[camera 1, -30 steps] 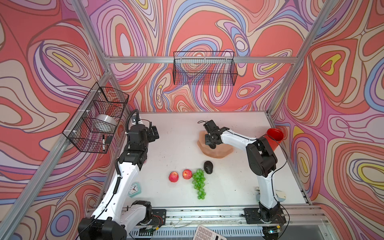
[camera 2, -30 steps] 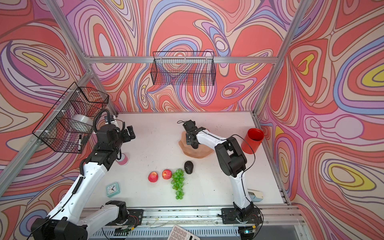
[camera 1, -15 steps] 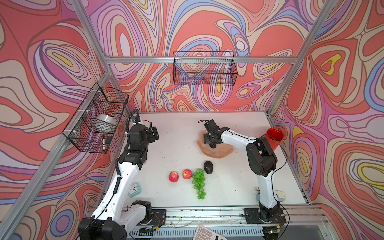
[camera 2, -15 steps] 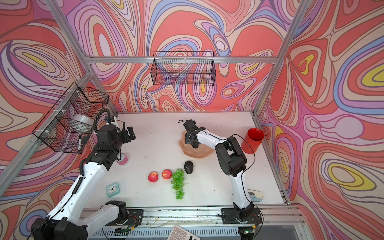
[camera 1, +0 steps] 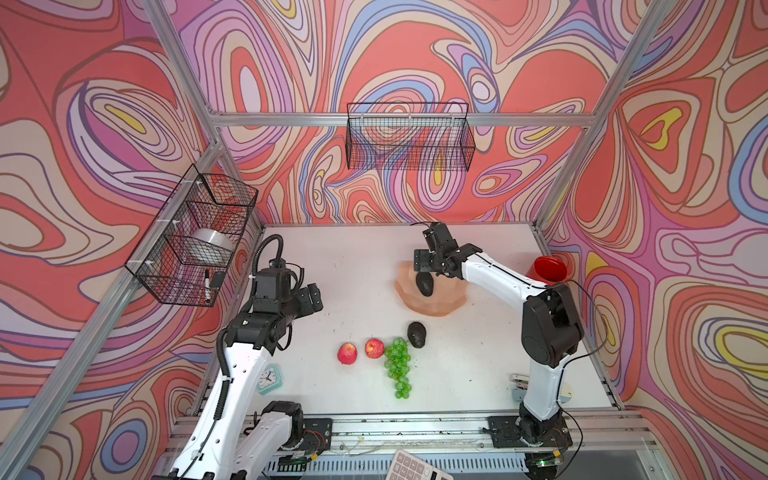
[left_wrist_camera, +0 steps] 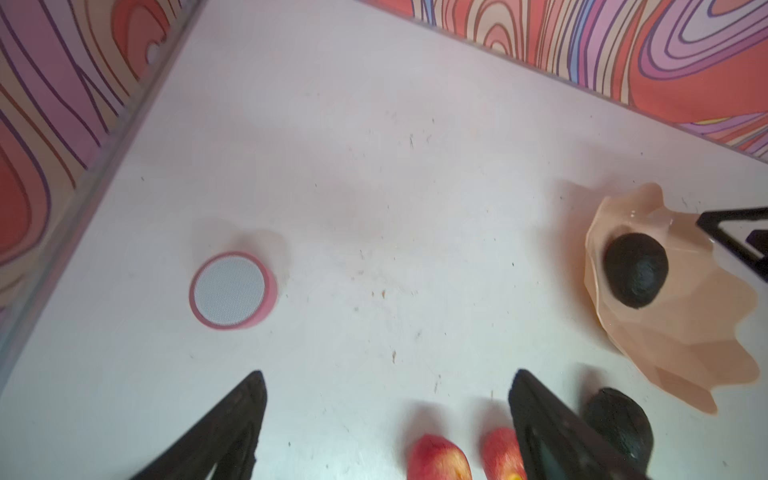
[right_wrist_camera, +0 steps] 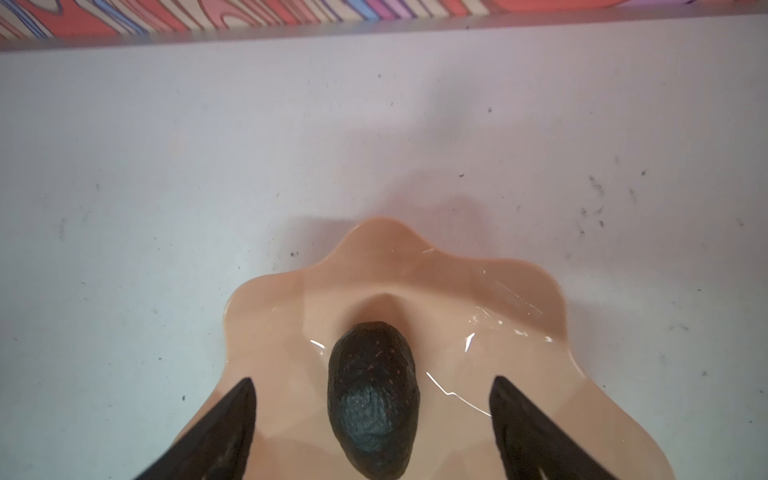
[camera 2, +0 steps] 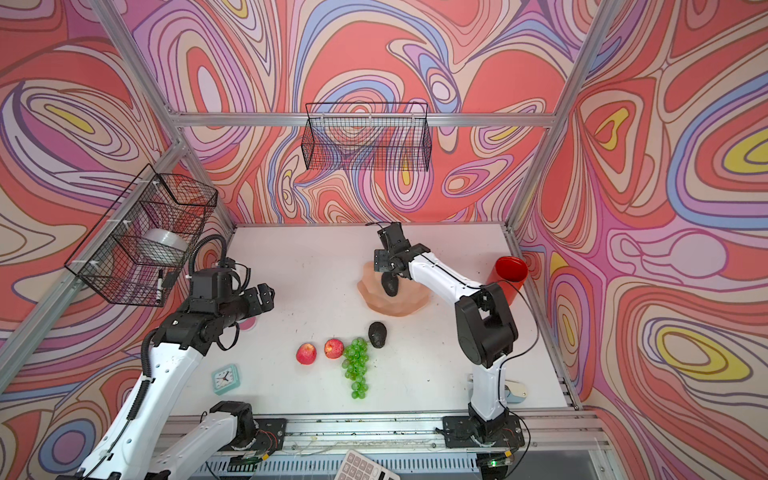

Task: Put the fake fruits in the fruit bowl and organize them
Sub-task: 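Reach the left gripper down and grasp the red apple farther from the grapes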

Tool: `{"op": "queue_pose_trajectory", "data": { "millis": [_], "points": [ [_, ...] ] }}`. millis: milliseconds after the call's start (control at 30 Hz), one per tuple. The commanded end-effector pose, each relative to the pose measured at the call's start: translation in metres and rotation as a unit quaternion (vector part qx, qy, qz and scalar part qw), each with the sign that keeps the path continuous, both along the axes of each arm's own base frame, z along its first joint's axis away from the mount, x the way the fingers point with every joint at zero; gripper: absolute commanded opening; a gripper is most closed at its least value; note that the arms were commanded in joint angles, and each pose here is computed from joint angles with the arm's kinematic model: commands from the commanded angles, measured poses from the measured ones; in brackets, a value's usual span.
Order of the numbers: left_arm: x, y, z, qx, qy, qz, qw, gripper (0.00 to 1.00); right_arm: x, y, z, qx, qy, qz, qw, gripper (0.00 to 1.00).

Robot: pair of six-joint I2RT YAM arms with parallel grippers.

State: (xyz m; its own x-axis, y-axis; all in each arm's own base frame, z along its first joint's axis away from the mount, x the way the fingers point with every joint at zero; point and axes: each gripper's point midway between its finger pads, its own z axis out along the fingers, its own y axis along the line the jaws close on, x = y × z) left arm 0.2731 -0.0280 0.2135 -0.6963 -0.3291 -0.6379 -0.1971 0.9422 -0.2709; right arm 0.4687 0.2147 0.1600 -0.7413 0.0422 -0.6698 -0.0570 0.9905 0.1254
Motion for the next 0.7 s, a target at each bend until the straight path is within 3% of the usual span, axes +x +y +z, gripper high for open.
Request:
{"op": "queue_pose_trajectory", "data": {
  "millis": [0, 300, 667],
  "points": [
    [-0.044, -0.029, -0.032, -0.05, 0.098, -0.019, 0.994, 0.89, -0.008, -0.013, 0.028, 0.002, -0.032, -0.008, 0.999, 0.94],
    [-0.085, -0.073, -0.093, -0.04, 0.201, -0.056, 0.977, 0.88, -0.048, -0.027, 0.045, 0.035, -0.041, -0.008, 0.999, 0.97],
    [-0.079, -0.09, -0.137, 0.008, 0.236, -0.07, 0.969, 0.92, -0.069, -0.041, 0.042, 0.039, -0.044, -0.017, 0.998, 0.98]
  ]
}}
